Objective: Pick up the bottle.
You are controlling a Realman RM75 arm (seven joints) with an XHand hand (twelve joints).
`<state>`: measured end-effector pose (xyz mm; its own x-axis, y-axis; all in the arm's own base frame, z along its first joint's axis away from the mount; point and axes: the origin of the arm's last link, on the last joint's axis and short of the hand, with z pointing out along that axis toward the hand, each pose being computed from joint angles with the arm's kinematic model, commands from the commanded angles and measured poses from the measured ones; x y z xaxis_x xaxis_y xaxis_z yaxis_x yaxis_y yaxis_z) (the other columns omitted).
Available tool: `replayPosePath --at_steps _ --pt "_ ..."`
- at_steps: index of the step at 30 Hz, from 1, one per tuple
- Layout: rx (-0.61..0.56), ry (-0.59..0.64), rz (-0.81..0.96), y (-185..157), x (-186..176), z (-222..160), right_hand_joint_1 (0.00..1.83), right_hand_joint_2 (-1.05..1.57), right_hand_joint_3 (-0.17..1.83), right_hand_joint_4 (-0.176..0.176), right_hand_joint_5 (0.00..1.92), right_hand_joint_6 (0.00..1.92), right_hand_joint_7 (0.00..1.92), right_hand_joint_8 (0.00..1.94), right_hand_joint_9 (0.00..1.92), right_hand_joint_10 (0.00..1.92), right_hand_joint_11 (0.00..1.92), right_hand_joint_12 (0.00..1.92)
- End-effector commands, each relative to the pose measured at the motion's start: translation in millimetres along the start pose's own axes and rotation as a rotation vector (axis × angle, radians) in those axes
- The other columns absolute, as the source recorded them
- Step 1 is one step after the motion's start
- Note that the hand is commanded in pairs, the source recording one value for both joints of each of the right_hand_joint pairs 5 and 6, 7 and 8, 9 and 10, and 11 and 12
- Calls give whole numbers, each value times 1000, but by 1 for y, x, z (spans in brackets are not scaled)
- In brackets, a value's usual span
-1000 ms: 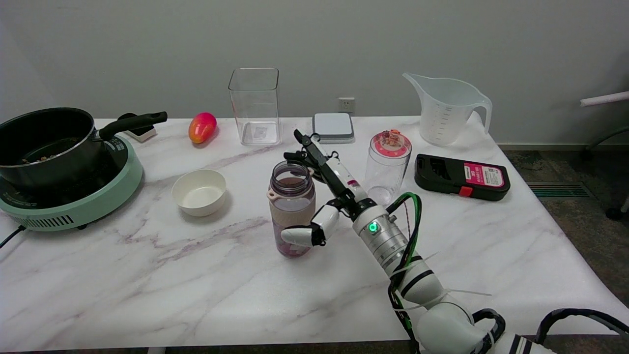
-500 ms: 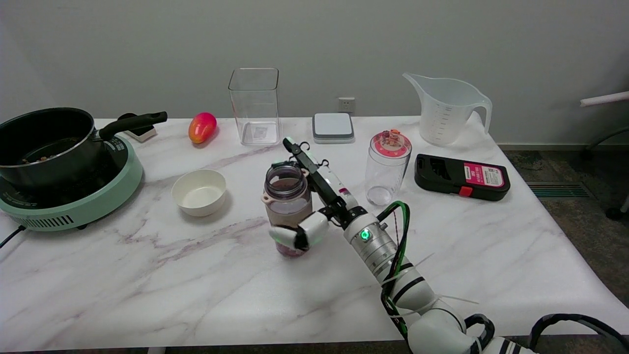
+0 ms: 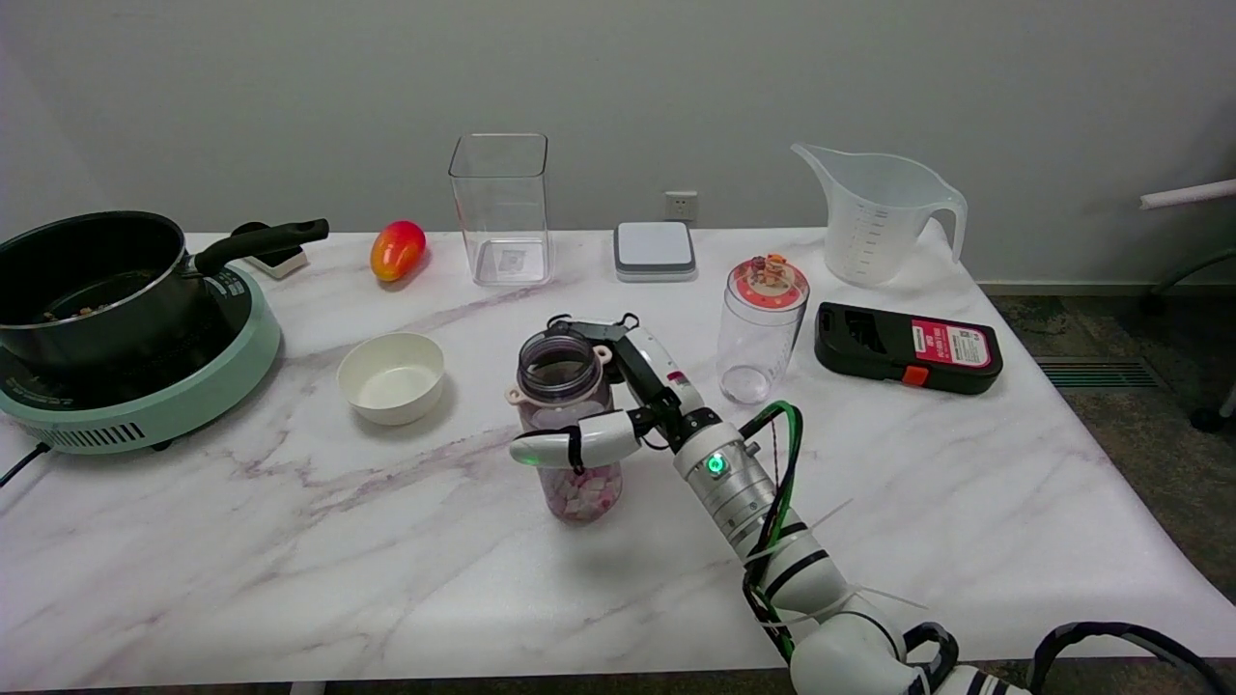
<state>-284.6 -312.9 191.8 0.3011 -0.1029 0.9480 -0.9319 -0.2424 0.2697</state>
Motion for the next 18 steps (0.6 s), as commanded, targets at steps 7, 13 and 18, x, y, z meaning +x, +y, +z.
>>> replayPosePath --at_steps 7,13,18 --pt "116 160 -37 -25 60 20 1377 822 655 0 1036 1036 1345 1345 1294 1294 1022 1022" --pt "147 226 23 -33 88 41 1367 820 666 0 1014 1014 1351 1351 1302 1302 1022 1022" --pt "232 270 90 -55 114 71 1346 728 721 0 1016 1016 1362 1362 1312 1312 1018 1018"
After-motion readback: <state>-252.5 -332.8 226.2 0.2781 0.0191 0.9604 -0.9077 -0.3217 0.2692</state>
